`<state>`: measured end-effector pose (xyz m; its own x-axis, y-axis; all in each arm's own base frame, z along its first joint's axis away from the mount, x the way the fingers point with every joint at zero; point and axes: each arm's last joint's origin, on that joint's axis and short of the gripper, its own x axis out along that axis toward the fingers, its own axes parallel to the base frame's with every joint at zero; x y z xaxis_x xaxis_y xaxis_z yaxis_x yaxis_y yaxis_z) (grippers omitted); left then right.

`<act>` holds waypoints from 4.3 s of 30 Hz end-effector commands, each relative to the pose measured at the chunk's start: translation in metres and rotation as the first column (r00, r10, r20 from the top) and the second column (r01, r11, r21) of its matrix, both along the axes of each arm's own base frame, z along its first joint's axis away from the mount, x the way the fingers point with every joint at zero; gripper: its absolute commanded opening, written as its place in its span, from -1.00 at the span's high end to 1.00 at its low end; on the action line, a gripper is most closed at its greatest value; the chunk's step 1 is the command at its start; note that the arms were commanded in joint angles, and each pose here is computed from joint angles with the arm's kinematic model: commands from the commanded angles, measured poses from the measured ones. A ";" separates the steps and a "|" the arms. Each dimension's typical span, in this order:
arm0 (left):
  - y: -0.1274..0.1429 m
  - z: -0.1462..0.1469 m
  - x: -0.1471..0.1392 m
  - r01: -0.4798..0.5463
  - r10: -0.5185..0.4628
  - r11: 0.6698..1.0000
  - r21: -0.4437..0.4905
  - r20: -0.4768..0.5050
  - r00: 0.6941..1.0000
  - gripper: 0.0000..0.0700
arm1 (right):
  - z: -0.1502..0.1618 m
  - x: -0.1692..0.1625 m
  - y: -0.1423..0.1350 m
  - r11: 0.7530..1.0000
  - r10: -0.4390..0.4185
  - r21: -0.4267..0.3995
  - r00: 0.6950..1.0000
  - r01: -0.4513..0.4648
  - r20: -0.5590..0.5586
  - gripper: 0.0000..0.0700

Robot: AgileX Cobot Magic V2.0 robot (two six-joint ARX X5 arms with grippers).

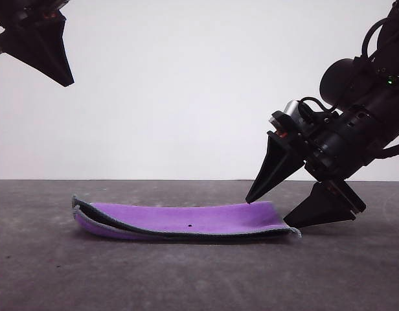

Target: Fold clothes

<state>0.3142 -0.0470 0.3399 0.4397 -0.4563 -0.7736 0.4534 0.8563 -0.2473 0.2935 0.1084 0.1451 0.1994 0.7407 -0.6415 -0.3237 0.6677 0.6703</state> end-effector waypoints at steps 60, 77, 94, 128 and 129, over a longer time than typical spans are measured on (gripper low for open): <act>0.000 0.002 0.006 0.008 -0.008 1.000 0.004 0.029 1.000 0.96 | 0.019 0.007 0.116 0.958 0.207 0.183 0.975 -0.219 0.082 0.98; 0.000 0.002 0.006 -0.001 0.001 1.000 -0.001 0.030 1.000 0.92 | 0.025 0.022 0.152 0.939 0.253 0.210 0.960 -0.273 0.117 0.74; 0.000 0.002 0.006 -0.002 0.002 1.000 -0.001 0.030 1.000 0.92 | 0.024 0.015 0.160 0.939 0.267 0.192 0.957 -0.284 0.112 0.17; 0.003 -0.001 0.000 -0.008 0.009 1.000 0.007 -0.043 0.999 0.54 | 0.058 0.041 0.064 0.975 0.205 0.040 0.958 -0.218 0.202 0.11; 0.003 0.001 -0.001 -0.008 0.008 1.000 0.007 -0.037 0.999 0.35 | 0.064 0.038 0.057 0.979 0.199 -0.011 0.955 -0.201 0.221 0.03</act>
<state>0.3103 -0.0435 0.3373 0.4026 -0.4478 -0.7983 0.4309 0.8622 -0.2663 0.3303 0.1652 0.2021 0.1612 0.7982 -0.5805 -0.5132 0.5701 0.6415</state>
